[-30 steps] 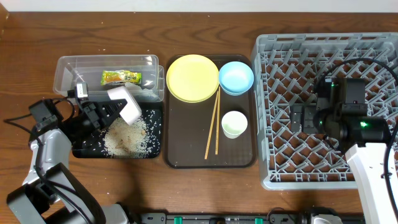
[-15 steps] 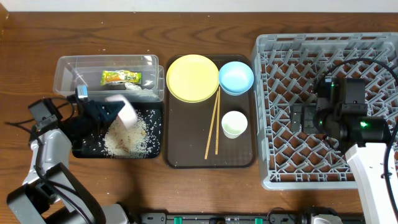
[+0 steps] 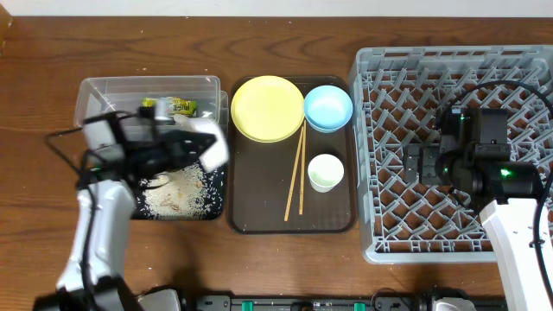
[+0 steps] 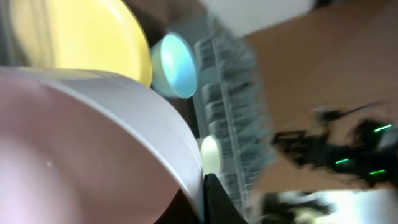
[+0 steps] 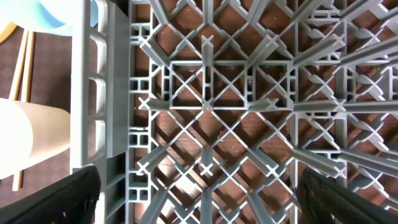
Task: Sort waste into correct bins and load items into the dishwasher rack
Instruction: 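Carry the emptied pink bowl back onto the brown tray, then grasp the white cup with the left gripper and lift it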
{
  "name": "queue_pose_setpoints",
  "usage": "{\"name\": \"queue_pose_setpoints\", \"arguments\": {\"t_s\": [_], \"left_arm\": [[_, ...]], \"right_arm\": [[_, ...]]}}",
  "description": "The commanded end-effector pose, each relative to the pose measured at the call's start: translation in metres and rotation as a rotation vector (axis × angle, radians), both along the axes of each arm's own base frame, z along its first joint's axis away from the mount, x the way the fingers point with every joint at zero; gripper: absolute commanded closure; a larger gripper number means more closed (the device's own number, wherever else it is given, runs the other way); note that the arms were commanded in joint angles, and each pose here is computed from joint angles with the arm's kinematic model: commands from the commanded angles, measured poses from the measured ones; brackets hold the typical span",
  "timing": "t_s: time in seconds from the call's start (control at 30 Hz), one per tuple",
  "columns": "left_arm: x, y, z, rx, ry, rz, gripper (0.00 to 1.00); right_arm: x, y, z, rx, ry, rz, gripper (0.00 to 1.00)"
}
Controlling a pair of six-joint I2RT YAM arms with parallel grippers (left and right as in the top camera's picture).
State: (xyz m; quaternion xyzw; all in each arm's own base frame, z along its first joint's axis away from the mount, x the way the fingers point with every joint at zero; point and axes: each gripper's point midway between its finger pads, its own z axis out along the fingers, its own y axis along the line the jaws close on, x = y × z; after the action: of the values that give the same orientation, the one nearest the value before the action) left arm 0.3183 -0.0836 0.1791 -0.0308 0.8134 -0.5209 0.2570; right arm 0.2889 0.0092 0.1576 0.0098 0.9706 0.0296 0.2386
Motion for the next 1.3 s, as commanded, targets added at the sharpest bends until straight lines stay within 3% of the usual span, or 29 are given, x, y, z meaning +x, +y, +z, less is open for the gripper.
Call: {"name": "queue_pose_setpoints", "arguments": {"t_s": [0.0,0.3,0.43,0.7,0.8,0.9,0.97,1.27], "left_arm": [[0.007,-0.024,-0.007,0.24,-0.048,0.027,0.94],[0.003,-0.092,-0.051,0.721,-0.153,0.021,0.94],[-0.008,-0.111,-0.08,0.857,-0.16,-0.046,0.94],[-0.029,-0.129,-0.123,0.92,-0.09,-0.168,0.92],[-0.03,-0.129,-0.123,0.924,-0.086,-0.171,0.83],[-0.03,-0.129,-0.123,0.924,-0.085,-0.171,0.64],[-0.029,-0.129,-0.122,0.922,-0.088,-0.17,0.58],[-0.009,-0.144,-0.061,0.826,-0.22,-0.109,0.42]], "right_arm": [[0.004,0.004,0.009,0.005,-0.026,0.012,0.01],[0.004,0.004,0.009,0.005,-0.026,0.012,0.01],[0.004,0.004,0.009,0.005,-0.026,0.012,0.01],[0.004,0.004,0.009,0.005,-0.026,0.011,0.01],[0.004,0.004,0.009,0.005,-0.026,0.011,0.01],[0.004,0.004,0.009,0.005,-0.027,0.012,0.01],[0.004,0.004,0.009,0.005,-0.026,0.011,0.01],[0.004,0.004,0.009,0.005,-0.026,0.011,0.01]]}}
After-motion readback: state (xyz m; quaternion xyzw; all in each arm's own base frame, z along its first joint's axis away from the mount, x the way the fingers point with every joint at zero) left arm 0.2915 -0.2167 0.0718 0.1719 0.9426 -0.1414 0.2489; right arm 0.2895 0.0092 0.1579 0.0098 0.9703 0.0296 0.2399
